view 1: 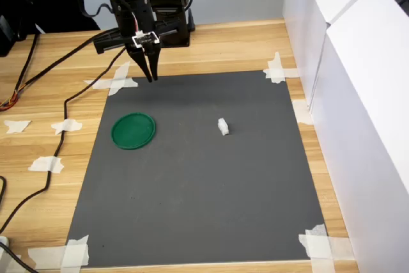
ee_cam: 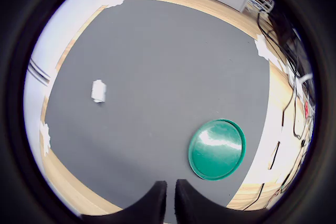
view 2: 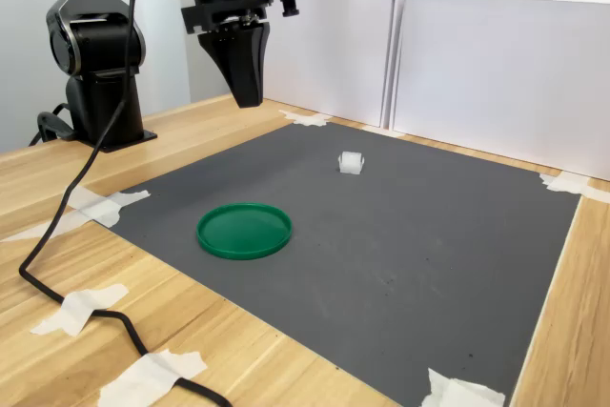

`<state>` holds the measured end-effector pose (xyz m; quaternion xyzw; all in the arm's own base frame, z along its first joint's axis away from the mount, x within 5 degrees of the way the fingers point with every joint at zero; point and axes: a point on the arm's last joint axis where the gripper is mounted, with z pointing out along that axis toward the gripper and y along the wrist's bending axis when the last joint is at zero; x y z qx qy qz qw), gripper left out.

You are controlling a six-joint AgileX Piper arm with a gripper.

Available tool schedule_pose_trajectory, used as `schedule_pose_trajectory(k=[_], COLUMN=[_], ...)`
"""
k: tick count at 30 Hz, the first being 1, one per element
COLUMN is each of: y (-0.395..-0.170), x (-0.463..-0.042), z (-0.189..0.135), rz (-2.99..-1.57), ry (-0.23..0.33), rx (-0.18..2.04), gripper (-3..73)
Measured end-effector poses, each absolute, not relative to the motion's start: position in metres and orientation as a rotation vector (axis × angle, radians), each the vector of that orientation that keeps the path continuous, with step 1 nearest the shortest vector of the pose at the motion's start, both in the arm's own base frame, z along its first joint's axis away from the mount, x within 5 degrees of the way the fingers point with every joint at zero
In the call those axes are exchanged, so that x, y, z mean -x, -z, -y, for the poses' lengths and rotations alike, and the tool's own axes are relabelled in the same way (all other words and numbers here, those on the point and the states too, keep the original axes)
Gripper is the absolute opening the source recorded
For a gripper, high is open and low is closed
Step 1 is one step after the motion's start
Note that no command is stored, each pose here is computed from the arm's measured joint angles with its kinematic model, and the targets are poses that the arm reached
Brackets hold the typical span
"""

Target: Grasp a white terminal and put it on the green lid.

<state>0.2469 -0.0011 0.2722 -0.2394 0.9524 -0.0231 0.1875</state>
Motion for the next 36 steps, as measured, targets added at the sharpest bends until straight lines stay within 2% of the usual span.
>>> schedule_pose_trajectory(k=[13,21,25,29,36], y=[-0.266,-0.262,-0.256,-0.248,-0.247], x=[-0.26,-0.275,-0.282,-0.287,-0.289], z=[-0.075,-0.107,-0.108,-0.109,-0.109], rz=[-2.717,-2.734,-2.751,-2.77,-2.752], ry=[-0.064,-0.101,-0.079,-0.056,-0.053], rx=[0.95,0.934,0.938,0.956,0.95], gripper=[40.4,62.0,66.5,67.3,67.4])
